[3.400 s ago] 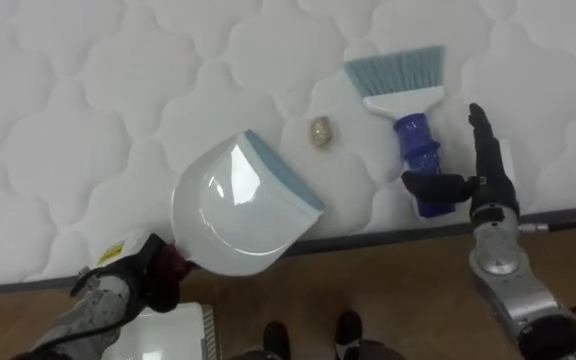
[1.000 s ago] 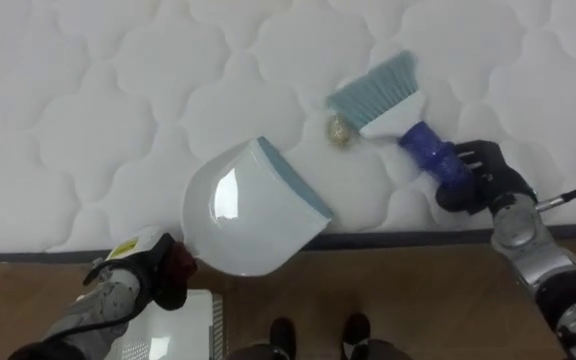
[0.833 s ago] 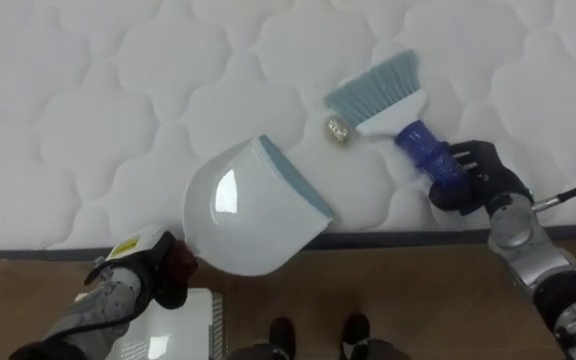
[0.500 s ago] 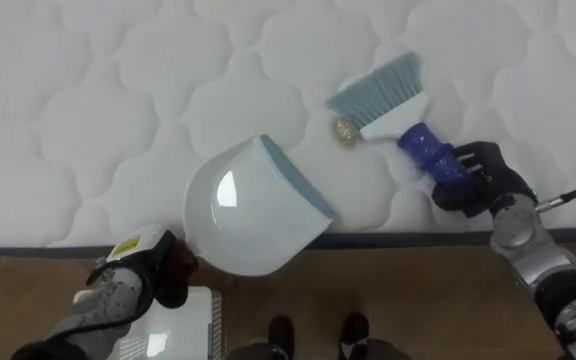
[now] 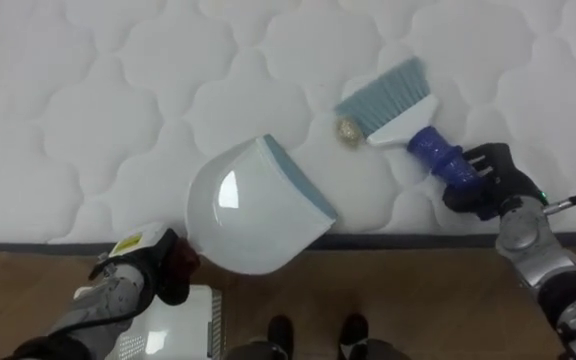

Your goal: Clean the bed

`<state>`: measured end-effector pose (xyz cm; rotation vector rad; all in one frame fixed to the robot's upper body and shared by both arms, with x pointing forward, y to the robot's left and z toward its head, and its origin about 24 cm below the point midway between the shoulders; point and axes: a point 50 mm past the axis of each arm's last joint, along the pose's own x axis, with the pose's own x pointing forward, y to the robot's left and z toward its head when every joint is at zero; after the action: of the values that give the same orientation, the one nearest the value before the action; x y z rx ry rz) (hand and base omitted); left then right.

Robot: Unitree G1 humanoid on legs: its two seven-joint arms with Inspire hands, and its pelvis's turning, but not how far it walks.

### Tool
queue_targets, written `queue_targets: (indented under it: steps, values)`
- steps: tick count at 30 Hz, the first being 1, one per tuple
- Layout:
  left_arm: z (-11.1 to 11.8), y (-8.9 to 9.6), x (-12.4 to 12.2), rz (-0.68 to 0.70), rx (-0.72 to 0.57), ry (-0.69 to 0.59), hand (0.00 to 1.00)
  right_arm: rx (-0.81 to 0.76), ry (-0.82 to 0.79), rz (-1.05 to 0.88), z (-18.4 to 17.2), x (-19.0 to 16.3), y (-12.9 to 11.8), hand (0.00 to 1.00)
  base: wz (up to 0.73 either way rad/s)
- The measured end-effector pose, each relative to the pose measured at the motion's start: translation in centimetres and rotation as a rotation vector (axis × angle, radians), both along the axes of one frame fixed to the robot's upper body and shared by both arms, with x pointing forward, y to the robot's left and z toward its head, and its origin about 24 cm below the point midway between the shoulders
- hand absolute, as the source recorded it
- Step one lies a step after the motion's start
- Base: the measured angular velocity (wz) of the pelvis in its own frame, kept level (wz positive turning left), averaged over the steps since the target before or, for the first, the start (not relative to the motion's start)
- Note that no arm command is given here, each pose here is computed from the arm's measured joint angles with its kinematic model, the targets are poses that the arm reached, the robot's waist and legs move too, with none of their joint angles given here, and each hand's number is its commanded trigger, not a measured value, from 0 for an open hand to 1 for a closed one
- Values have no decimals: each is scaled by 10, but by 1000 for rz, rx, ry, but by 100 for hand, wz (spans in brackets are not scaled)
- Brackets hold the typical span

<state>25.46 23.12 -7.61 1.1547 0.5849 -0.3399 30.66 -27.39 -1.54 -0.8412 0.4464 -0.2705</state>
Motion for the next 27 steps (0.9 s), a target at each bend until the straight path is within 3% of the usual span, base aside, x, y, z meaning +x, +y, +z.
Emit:
queue_targets:
  steps: [10,20,27]
  values:
    - [7,11,5,-36,154,-36,100,-208,4,-13,13,0,-23,100,-1]
    - [24,31,13,-57,299,-105,100,-607,68,-16,39,-4,-63,100,-3]
    - [33,35,19,-84,372,-138,100,-862,53,84,69,15,-62,100,-4]
